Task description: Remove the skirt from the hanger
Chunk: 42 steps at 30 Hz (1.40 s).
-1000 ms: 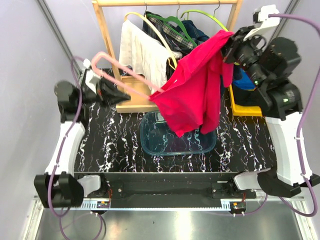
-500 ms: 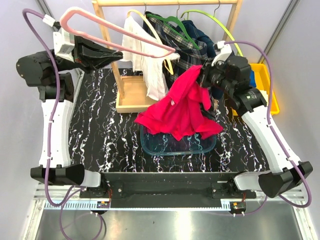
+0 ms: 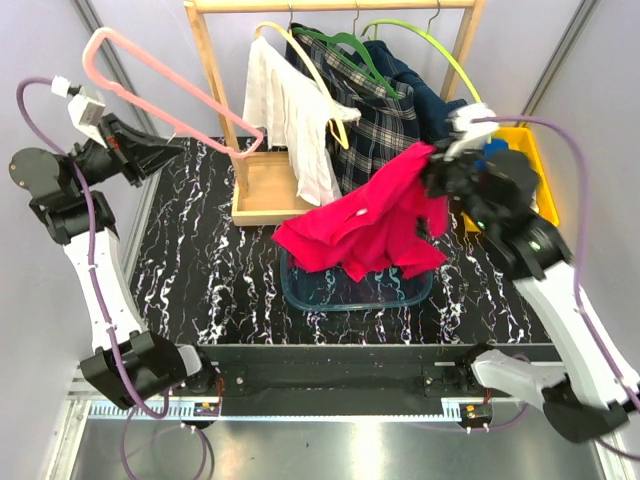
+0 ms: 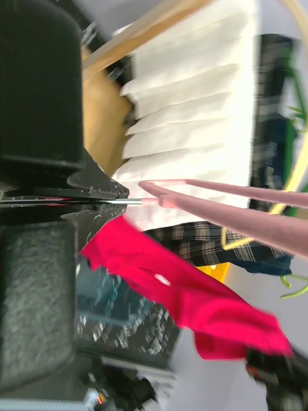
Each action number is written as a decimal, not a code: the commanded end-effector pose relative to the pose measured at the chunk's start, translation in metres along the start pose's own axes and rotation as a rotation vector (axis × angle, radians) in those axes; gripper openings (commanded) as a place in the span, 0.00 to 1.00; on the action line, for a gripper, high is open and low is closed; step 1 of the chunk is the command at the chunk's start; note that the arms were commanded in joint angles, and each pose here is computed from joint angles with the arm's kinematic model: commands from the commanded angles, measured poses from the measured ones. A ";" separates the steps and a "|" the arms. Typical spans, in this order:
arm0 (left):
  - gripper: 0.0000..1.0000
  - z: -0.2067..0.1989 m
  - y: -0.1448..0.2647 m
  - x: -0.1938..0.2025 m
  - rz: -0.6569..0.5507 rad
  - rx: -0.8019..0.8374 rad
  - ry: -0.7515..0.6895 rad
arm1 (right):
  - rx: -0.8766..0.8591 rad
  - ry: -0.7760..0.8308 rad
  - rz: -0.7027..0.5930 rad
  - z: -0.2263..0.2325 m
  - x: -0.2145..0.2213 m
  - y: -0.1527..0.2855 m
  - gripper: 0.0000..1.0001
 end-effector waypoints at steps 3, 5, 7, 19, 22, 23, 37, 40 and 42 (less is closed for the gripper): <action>0.00 -0.026 0.019 0.020 0.114 0.105 0.054 | 0.218 0.064 -0.353 -0.024 -0.087 0.058 0.00; 0.00 -0.026 0.018 0.023 0.110 0.111 0.053 | 0.187 0.048 -0.344 -0.021 -0.083 0.055 0.00; 0.00 -0.024 0.018 0.033 0.109 0.111 0.088 | 0.123 0.022 -0.326 -0.012 -0.079 0.049 0.00; 0.00 -0.034 0.056 0.159 0.050 -0.051 0.739 | -0.299 -0.122 -0.203 0.054 -0.082 -0.022 0.00; 0.00 -0.052 0.055 0.195 0.025 -0.046 0.948 | -0.379 -0.143 -0.142 0.065 -0.072 -0.034 0.00; 0.00 -0.060 0.055 0.209 0.016 -0.048 1.008 | -0.385 -0.146 -0.127 0.066 -0.067 -0.036 0.00; 0.99 -0.031 0.072 0.217 0.004 -0.180 0.938 | -0.362 -0.120 0.055 0.057 0.011 -0.034 0.00; 0.99 -0.028 0.069 0.186 0.092 -0.145 0.685 | -0.369 -0.124 0.042 0.059 0.005 -0.033 0.00; 0.99 -0.023 0.070 0.177 0.100 -0.147 0.621 | -0.364 -0.127 0.028 0.059 0.000 -0.033 0.00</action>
Point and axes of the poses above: each gripper's point midway between its finger pads, its own y axis back along the fingers, its own z axis along the line the jaws close on, x = y × z, the point moved 4 cm from there along y, back along the fingers, and after that the axes turned 8 degrees about -y, right-handed, at the moved point
